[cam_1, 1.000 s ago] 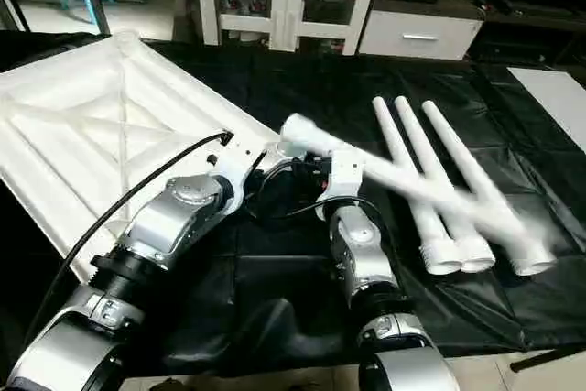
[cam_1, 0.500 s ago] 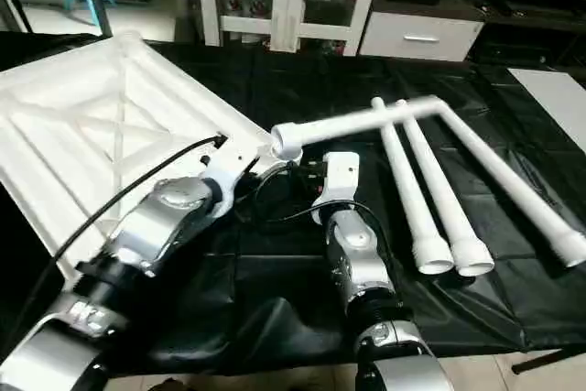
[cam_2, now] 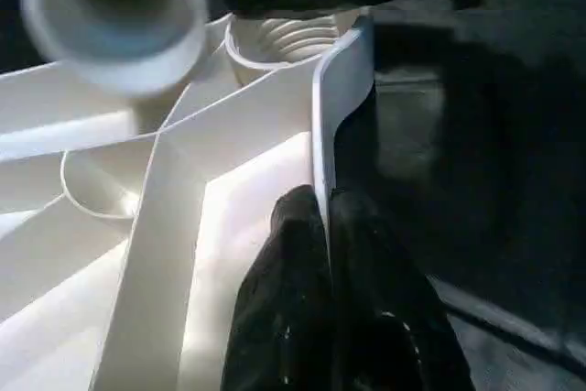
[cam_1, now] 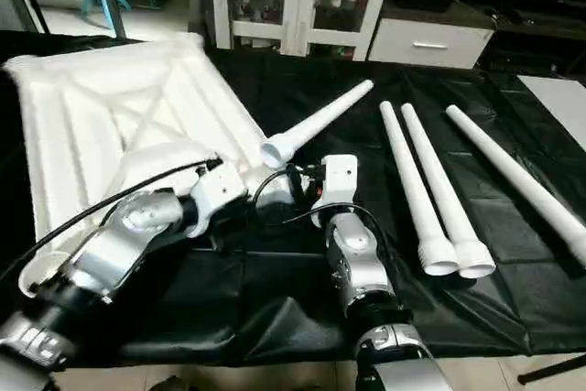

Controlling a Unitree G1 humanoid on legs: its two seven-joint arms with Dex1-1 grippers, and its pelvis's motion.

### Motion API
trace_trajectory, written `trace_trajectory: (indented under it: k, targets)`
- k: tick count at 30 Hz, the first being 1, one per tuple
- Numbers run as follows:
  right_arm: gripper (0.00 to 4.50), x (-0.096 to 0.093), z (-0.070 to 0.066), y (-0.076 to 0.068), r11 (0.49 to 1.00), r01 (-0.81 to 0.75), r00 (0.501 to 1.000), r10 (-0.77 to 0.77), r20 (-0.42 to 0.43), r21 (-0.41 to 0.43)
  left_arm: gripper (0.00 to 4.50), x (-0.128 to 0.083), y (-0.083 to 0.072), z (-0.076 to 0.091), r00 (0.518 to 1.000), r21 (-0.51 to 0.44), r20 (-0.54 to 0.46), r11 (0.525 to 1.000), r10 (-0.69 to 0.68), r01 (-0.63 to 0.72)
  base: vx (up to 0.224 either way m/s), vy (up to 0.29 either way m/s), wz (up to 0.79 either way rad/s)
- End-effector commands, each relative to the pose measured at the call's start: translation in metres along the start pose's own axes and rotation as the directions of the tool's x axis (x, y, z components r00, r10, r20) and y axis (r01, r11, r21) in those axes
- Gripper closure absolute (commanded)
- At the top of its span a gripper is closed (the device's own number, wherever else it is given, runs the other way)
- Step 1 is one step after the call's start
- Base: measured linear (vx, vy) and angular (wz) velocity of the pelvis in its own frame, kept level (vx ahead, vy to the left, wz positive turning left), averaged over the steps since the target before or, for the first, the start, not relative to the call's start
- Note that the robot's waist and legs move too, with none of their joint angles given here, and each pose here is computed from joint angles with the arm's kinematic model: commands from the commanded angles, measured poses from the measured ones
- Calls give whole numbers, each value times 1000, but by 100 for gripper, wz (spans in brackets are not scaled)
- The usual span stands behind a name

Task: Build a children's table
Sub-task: Pick table leg

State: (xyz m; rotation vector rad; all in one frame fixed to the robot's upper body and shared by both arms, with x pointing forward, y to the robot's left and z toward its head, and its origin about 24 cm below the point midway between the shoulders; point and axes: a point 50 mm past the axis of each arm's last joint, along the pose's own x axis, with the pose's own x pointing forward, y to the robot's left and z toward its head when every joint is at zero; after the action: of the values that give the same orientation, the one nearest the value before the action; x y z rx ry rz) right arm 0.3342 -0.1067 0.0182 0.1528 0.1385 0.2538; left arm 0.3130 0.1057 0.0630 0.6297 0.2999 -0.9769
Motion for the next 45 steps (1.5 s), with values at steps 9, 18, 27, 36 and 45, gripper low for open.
trace_trajectory:
  k: [9,18,27,36,45]
  targets:
    - [69,-4,8,-12,999,19,999,-18,29,-35,450,-4,-14,-2,990,166,44,978,-137,128,0,0,0]
    - [69,-15,13,-37,997,68,997,-66,48,-43,450,-15,-15,-1,975,214,84,960,-205,183,0,0,0]
    - [65,-29,21,-51,993,113,992,-110,68,-43,377,-38,13,7,980,92,156,989,-126,113,0,0,0]
    - [20,-17,71,-53,993,101,988,-107,113,52,304,-48,17,18,968,68,204,989,-143,132,0,0,0]
    - [0,29,97,-17,990,-68,991,81,-105,126,227,-41,30,26,981,50,180,997,-68,60,0,0,0]
